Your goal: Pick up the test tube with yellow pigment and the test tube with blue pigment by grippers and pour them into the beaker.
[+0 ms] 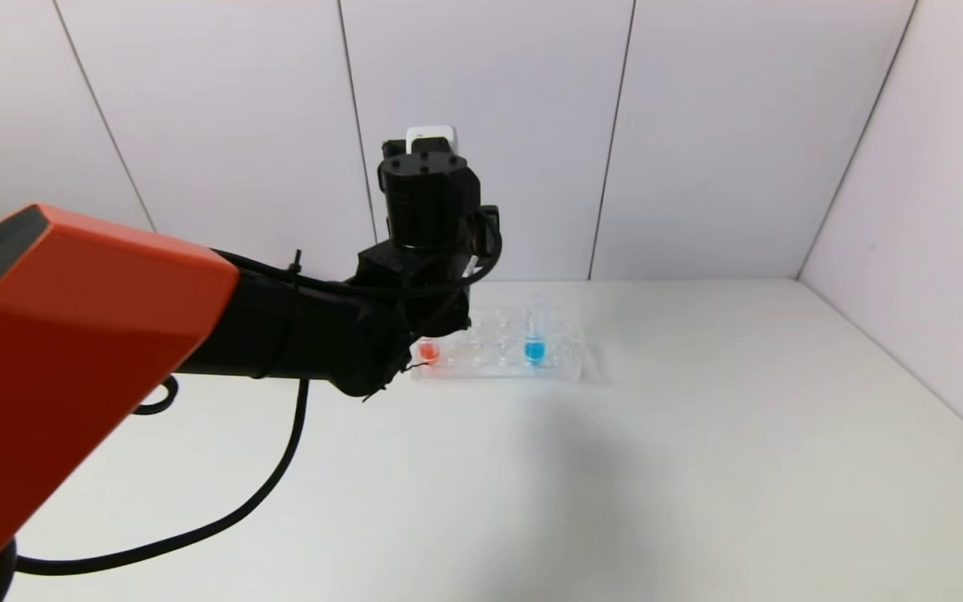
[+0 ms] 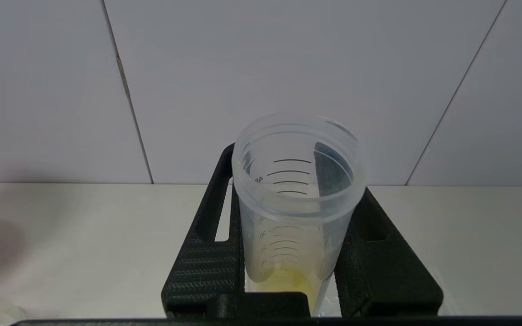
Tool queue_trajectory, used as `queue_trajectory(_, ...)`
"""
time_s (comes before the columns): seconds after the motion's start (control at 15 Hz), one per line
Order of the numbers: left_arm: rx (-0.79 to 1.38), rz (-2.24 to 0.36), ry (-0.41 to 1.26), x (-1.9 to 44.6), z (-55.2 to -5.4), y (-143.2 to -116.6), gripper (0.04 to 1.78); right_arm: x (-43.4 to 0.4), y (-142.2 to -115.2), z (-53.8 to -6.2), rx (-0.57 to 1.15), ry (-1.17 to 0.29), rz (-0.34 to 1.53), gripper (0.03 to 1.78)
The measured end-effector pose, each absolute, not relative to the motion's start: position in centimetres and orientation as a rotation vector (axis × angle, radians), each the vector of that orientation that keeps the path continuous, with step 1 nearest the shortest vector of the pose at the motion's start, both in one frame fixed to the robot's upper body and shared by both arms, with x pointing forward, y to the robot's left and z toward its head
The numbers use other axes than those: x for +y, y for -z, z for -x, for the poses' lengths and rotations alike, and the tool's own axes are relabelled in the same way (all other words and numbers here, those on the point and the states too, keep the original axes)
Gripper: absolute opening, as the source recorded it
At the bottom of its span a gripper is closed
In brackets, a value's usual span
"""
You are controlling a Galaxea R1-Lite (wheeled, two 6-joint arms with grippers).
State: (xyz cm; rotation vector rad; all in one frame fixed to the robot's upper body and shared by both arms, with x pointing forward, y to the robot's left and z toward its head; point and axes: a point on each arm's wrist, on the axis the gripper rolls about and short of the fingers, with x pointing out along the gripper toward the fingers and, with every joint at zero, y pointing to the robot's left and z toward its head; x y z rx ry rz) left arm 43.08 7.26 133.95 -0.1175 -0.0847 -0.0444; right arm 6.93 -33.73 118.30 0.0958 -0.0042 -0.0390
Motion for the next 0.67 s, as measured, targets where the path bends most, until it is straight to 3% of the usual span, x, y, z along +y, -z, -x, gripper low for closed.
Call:
queue_trajectory(0.27, -0.075, 0.103, -0.024, 11.8, -42.2, -135.4, 0.54, -33.7, -118.3, -6.9, -0.004, 0.039, -0.096, 1.71)
queue_trajectory(0.67, -0.062, 0.08, -0.219, 22.3, -42.8, -135.8, 0.54, -33.7, -118.3, -6.9, -0.004, 0.039, -0.096, 1.71)
